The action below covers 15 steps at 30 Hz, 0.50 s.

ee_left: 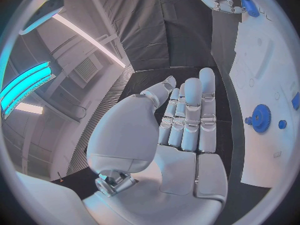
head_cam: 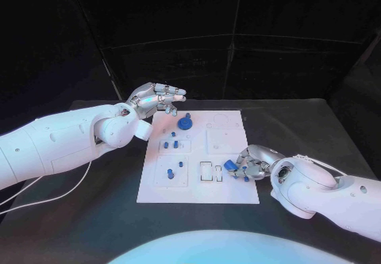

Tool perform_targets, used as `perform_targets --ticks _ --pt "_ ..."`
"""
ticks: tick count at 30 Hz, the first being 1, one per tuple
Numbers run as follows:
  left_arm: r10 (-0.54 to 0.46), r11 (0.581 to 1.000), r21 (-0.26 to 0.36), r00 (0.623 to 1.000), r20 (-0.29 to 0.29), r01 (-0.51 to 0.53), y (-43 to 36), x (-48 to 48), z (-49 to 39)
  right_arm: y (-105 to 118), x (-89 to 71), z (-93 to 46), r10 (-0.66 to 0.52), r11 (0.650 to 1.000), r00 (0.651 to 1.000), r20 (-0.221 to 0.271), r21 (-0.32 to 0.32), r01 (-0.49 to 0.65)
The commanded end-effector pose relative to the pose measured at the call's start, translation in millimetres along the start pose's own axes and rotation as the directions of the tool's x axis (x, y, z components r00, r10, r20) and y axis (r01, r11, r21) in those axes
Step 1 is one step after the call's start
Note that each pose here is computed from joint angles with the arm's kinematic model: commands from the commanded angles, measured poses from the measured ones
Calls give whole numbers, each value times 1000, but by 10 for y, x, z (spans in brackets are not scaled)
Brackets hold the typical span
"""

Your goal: Assemble the parts on the task board

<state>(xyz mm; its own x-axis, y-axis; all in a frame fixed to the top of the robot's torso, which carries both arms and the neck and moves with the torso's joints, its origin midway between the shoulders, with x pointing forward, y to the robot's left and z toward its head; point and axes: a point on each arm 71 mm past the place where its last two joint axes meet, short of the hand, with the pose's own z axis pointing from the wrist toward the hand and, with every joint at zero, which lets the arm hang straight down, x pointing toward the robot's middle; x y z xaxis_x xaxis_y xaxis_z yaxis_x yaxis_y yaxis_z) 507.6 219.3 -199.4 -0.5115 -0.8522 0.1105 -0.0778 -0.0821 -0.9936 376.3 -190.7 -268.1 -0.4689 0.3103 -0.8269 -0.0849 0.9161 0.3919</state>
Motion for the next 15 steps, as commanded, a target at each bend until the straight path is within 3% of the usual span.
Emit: perform_targets --ticks 1,6,15 --pt "-6 1000 18 1000 -17 6 -19 18 4 58 -34 -46 80 996 996 39 -36 -78" --pt "-6 1000 18 1000 -18 6 -18 22 5 142 -83 -130 176 982 980 92 -91 -168" --pt "-7 1000 18 1000 -20 7 -18 26 4 248 -66 -155 214 970 974 75 -137 -203"
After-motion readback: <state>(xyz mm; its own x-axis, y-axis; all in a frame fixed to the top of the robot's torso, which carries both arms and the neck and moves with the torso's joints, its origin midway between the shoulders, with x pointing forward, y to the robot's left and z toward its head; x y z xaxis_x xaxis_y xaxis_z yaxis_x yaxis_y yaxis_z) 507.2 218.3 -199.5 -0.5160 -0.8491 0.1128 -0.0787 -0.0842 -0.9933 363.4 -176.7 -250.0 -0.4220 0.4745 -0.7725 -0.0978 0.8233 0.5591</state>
